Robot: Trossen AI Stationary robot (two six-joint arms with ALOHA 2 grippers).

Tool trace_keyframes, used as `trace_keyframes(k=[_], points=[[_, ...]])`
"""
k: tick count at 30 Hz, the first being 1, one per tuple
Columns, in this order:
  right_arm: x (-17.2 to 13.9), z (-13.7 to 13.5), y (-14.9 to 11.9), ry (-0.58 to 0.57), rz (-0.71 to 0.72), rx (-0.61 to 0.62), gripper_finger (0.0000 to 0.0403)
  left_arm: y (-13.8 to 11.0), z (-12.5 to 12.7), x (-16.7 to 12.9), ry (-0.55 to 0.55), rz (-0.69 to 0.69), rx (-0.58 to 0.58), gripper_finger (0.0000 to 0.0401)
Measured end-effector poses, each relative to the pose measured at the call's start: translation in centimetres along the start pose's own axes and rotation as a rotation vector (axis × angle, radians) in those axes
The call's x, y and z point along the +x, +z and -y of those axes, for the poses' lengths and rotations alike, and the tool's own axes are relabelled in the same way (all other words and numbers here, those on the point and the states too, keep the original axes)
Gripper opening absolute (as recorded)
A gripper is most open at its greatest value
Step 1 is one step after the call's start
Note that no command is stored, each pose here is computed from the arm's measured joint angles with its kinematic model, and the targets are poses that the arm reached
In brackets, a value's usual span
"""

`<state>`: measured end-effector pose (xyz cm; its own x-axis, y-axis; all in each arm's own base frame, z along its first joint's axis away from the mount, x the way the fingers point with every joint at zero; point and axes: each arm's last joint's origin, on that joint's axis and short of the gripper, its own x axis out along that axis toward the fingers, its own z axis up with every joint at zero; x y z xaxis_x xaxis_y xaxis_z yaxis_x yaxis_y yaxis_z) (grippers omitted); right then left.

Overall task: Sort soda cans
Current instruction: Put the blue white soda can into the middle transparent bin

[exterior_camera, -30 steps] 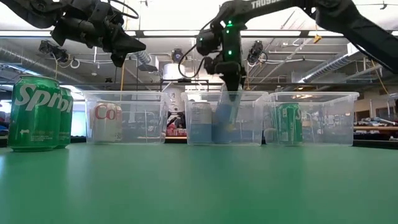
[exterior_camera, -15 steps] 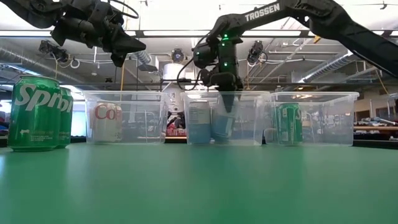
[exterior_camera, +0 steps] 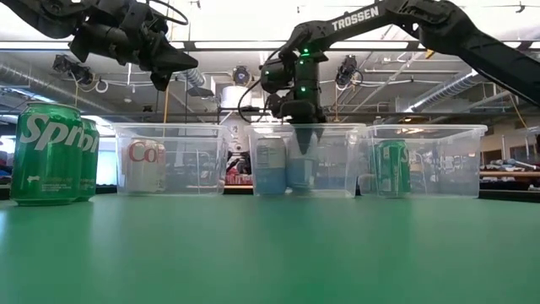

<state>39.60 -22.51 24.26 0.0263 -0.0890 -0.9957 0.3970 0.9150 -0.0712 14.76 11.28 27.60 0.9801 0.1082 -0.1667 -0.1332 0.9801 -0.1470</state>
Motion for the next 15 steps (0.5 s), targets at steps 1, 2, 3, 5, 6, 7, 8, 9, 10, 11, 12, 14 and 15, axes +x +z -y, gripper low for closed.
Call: trace_keyframes(k=[1,2,3,5,6,7,8,9,10,11,12,14,15], points=[[-0.05,0.00,0.07,-0.014,0.007,0.000,0.0334,0.00,0.00,0.00,0.000,0.000,0.000,0.0004],[-0.07,0.05,0.09,-0.017,0.011,0.001,0.0344,0.00,0.00,0.00,0.000,0.000,0.000,0.0004],[-0.07,0.07,0.13,-0.015,0.015,0.002,0.0351,0.00,0.00,0.00,0.000,0.000,0.000,0.0004],[-0.10,0.15,0.25,-0.014,0.030,-0.001,0.0355,0.00,0.00,0.00,-0.001,0.000,0.000,0.0004],[-0.11,0.13,0.30,-0.015,0.035,-0.004,0.0354,0.00,0.00,0.00,-0.001,0.000,0.000,0.0004],[-0.11,0.10,0.32,-0.016,0.036,-0.009,0.0350,0.00,0.01,0.00,-0.001,0.000,0.000,0.0004],[-0.11,0.10,0.32,-0.016,0.037,-0.015,0.0346,0.00,0.00,0.00,-0.001,0.000,0.000,0.0004],[-0.11,0.08,0.33,-0.016,0.037,-0.019,0.0342,0.00,0.00,0.00,-0.001,0.000,-0.001,0.0004],[-0.11,0.05,0.33,-0.016,0.037,-0.022,0.0337,-0.01,0.00,0.00,-0.001,0.000,-0.001,0.0004],[-0.11,0.04,0.34,-0.016,0.038,-0.025,0.0332,-0.01,0.00,0.00,-0.001,0.000,-0.001,0.0004],[-0.11,0.03,0.35,-0.016,0.039,-0.027,0.0328,0.00,0.00,0.00,-0.001,0.000,-0.001,0.0004],[-0.11,0.03,0.35,-0.015,0.038,-0.026,0.0321,-0.01,0.00,0.00,-0.001,-0.001,-0.002,0.0004],[-0.11,0.02,0.33,-0.015,0.037,-0.025,0.0319,0.00,0.00,0.00,-0.001,0.000,-0.002,0.0004]])
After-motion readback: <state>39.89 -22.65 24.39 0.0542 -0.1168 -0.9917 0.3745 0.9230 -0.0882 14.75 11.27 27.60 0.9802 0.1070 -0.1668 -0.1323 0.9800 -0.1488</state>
